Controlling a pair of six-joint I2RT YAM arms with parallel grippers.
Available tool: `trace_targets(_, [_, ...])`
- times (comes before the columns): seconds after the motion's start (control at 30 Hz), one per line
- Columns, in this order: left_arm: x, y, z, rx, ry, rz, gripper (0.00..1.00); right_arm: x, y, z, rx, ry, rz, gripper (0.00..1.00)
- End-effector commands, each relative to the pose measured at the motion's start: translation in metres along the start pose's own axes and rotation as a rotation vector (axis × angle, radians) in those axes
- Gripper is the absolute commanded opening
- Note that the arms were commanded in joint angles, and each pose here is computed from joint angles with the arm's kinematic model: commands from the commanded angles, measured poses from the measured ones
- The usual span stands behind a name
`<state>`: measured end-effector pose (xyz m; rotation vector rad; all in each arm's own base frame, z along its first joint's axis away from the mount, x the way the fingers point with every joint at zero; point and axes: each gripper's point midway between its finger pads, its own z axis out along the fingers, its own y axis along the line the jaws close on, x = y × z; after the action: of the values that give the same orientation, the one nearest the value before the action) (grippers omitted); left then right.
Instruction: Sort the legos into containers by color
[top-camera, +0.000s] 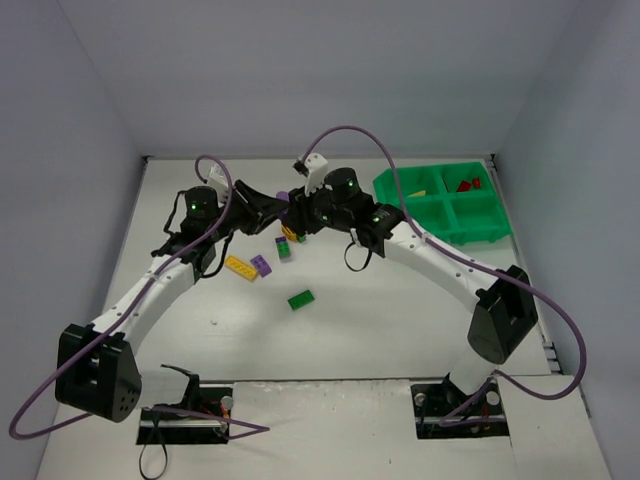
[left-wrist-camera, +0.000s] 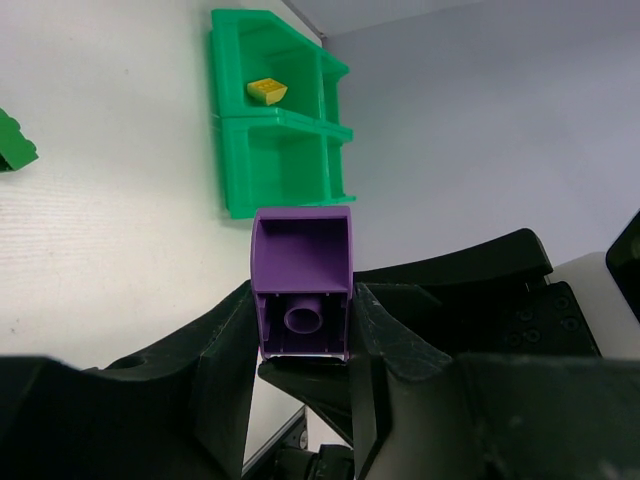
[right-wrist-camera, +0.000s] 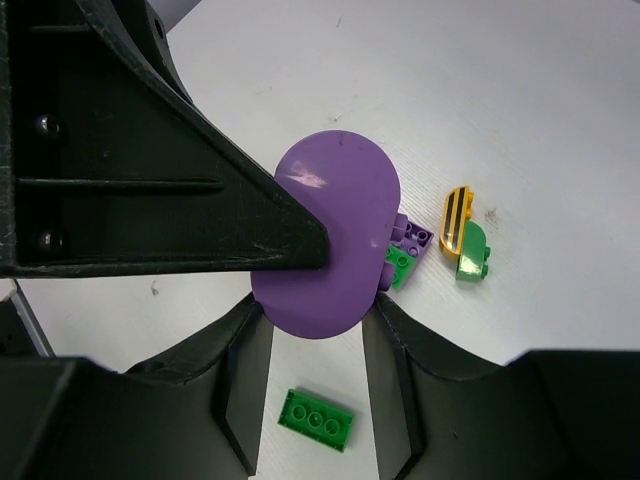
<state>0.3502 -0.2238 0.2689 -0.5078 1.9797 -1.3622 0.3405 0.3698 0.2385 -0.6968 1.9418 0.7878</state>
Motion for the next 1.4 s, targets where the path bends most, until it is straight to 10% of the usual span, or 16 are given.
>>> trace_targets(0.0, [0.01, -0.034, -0.009, 0.114, 0.036, 0.043, 0.11, -0.061, 0.004, -0.005, 0.011, -0.19, -0.026, 0.09])
trace_targets(0.2, [0.01, -0.033, -0.01, 0.103, 0.03, 0.048, 0.14, -0.056, 0.002, -0.007, 0.021, -0.183, -0.031, 0.02])
trace_targets(0.33, [0.009, -0.031, -0.01, 0.099, 0.015, 0.049, 0.14, -0.055, 0.007, -0.009, 0.0, -0.18, -0.013, 0.55])
trace_targets(0.6, [0.009, -0.033, -0.01, 0.106, 0.017, 0.048, 0.14, -0.06, 0.003, -0.012, 0.031, -0.198, -0.004, 0.64])
trace_targets(0.87, [0.012, -0.035, -0.01, 0.119, 0.035, 0.047, 0.14, -0.061, 0.003, -0.009, 0.022, -0.201, -0.017, 0.54])
trace_targets(1.2, [0.019, -0.03, -0.01, 0.109, 0.073, 0.041, 0.15, -0.062, 0.001, -0.013, 0.036, -0.208, -0.055, 0.0])
trace_targets(1.37, [0.016, -0.025, -0.013, 0.063, 0.057, 0.064, 0.52, -0.058, -0.003, -0.019, 0.055, -0.202, -0.067, 0.0])
